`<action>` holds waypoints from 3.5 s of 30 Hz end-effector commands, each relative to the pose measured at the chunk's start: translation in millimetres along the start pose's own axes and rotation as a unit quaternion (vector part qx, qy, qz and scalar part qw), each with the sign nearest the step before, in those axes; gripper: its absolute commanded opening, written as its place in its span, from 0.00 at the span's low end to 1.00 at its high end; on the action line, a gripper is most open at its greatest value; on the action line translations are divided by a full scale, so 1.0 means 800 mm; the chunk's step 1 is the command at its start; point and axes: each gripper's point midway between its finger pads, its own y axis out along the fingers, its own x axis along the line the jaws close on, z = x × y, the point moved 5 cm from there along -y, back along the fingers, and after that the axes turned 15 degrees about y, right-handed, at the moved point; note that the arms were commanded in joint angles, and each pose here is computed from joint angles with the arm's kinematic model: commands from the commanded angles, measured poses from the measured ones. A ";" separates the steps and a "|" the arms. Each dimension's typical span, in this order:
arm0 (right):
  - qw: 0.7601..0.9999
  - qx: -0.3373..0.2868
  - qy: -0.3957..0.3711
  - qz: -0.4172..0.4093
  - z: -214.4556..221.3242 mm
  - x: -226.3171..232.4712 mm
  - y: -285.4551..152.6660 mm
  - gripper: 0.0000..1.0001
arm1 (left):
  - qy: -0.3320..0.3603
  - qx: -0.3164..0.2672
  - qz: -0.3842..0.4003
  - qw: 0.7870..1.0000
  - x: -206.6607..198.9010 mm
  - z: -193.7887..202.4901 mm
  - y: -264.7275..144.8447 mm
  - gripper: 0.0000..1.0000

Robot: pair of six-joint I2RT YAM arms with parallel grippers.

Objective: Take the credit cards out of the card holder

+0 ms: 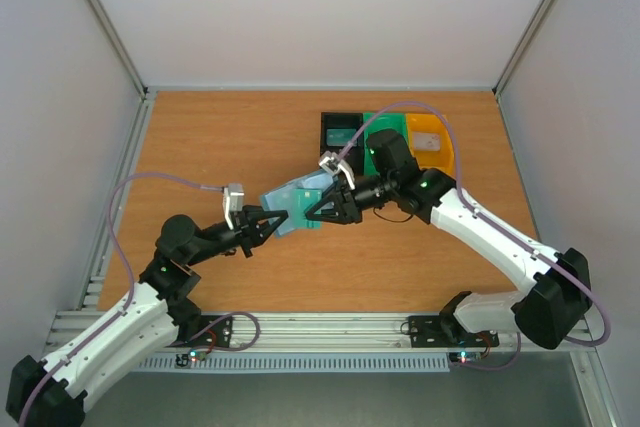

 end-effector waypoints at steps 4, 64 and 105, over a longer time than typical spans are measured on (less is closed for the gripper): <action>1.000 -0.011 -0.017 0.005 0.009 0.010 -0.011 0.07 | 0.020 -0.042 -0.002 0.999 -0.005 -0.027 -0.003 0.00; 0.944 0.200 -0.194 0.176 0.036 0.059 0.081 0.01 | 0.161 0.144 0.223 0.951 -0.052 -0.022 -0.013 0.30; 0.747 -0.038 -0.594 0.296 -0.054 0.019 0.131 0.77 | -0.587 -0.048 -0.394 0.705 0.128 0.000 -0.069 0.00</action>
